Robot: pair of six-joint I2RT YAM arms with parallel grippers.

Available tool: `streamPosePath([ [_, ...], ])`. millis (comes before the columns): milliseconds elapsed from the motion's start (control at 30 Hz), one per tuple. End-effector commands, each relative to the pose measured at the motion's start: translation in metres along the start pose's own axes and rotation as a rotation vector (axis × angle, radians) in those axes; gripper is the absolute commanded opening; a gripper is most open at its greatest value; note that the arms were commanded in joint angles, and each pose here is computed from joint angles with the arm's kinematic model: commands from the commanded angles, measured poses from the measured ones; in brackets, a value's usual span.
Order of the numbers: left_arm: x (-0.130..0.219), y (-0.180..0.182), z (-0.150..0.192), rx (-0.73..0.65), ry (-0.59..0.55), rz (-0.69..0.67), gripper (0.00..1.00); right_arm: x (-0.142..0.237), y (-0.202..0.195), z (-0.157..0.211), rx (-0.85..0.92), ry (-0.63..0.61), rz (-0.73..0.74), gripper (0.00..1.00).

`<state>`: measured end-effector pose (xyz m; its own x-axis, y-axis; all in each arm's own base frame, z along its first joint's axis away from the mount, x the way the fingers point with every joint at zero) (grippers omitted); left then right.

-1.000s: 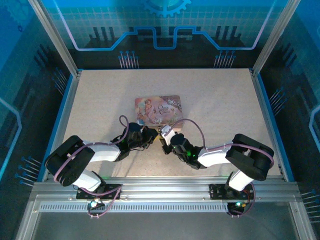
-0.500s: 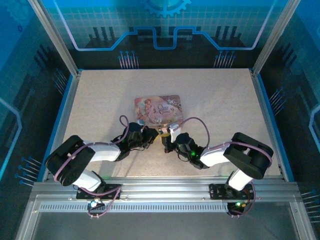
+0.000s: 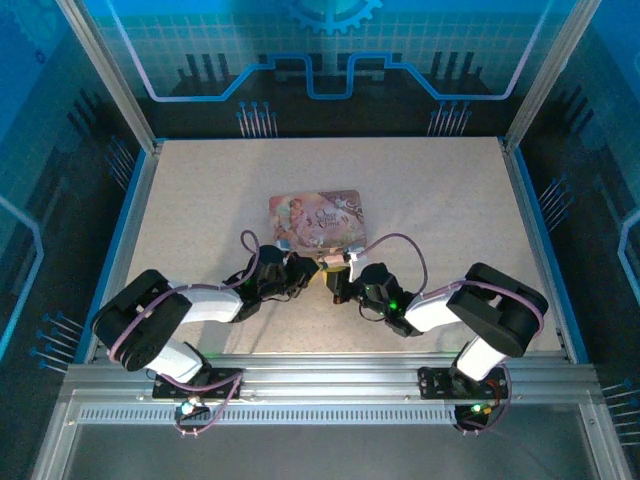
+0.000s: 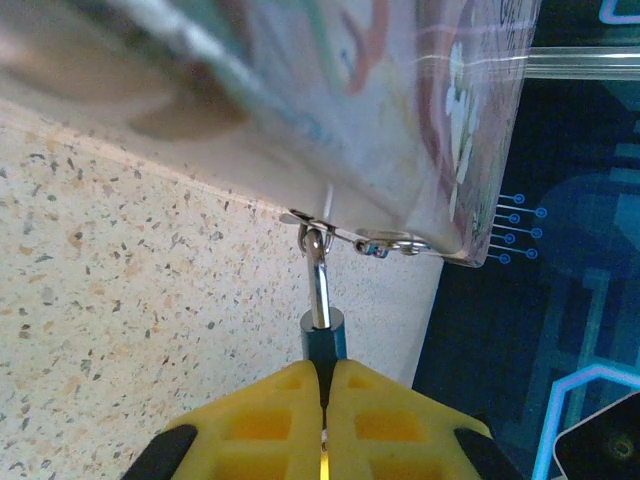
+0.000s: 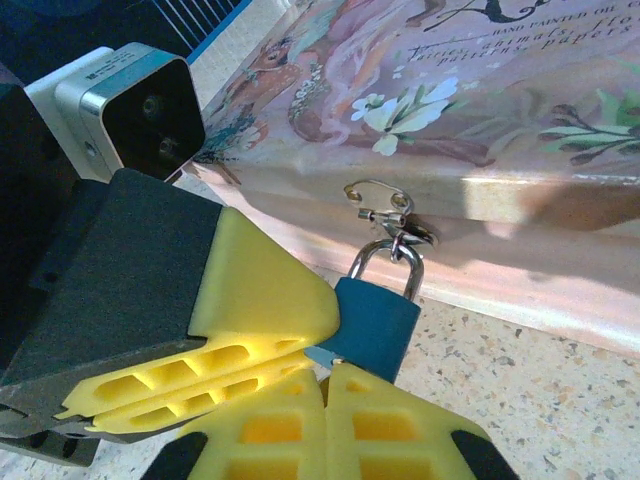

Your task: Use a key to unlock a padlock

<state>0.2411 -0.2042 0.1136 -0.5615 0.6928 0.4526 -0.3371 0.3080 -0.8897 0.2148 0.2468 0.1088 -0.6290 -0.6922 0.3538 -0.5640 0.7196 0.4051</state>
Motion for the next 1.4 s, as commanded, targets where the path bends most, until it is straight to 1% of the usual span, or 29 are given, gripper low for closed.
streamPosePath([
  [0,-0.002,0.02,0.016,0.054,0.115,-0.101,0.08,0.005,-0.008,-0.015,-0.056,-0.073,0.017,0.0],
  [267,-0.003,0.019,0.017,0.052,0.117,-0.099,0.08,0.005,-0.01,-0.019,-0.125,-0.069,-0.026,0.0],
  [467,-0.003,0.019,0.017,0.051,0.117,-0.1,0.08,0.006,-0.007,-0.022,-0.115,-0.06,-0.045,0.0],
  [533,-0.004,0.019,0.017,0.051,0.117,-0.1,0.08,0.007,-0.006,-0.024,-0.096,-0.055,-0.043,0.11],
  [633,-0.004,0.019,0.017,0.049,0.116,-0.101,0.08,0.011,-0.005,-0.026,-0.068,-0.045,-0.033,0.23],
  [733,-0.005,0.019,0.017,0.05,0.116,-0.101,0.08,0.016,-0.007,-0.025,-0.043,-0.035,-0.023,0.29],
  [833,-0.005,0.018,0.017,0.051,0.117,-0.1,0.08,0.022,-0.009,-0.024,-0.005,-0.024,-0.007,0.33],
  [967,-0.006,0.017,0.017,0.05,0.12,-0.096,0.08,0.027,-0.006,-0.025,0.155,0.02,-0.002,0.35],
  [1067,-0.005,0.017,0.017,0.05,0.119,-0.096,0.08,0.031,-0.003,-0.023,0.325,0.065,0.008,0.38],
  [1233,-0.005,0.016,0.017,0.049,0.119,-0.095,0.08,0.031,0.01,-0.018,0.663,0.145,0.029,0.43],
  [1300,-0.005,0.017,0.017,0.05,0.119,-0.095,0.08,0.029,0.014,-0.014,0.796,0.158,0.056,0.45],
  [1367,-0.004,0.016,0.017,0.051,0.121,-0.095,0.08,0.028,0.016,-0.011,0.885,0.163,0.078,0.45],
])
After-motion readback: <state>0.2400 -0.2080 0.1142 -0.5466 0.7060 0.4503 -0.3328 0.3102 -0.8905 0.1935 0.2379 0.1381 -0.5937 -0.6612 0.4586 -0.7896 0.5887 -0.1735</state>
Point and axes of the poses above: each hand's point on the last joint's axis, 136 mm out from that joint toward the fingers, its own x axis back along the fingers, its own y axis along the line the jaws close on, z = x × y, the point moved 8 cm from there along x, back along the fingers, and after that the axes turned 4 degrees about x, right-handed, at the moved point
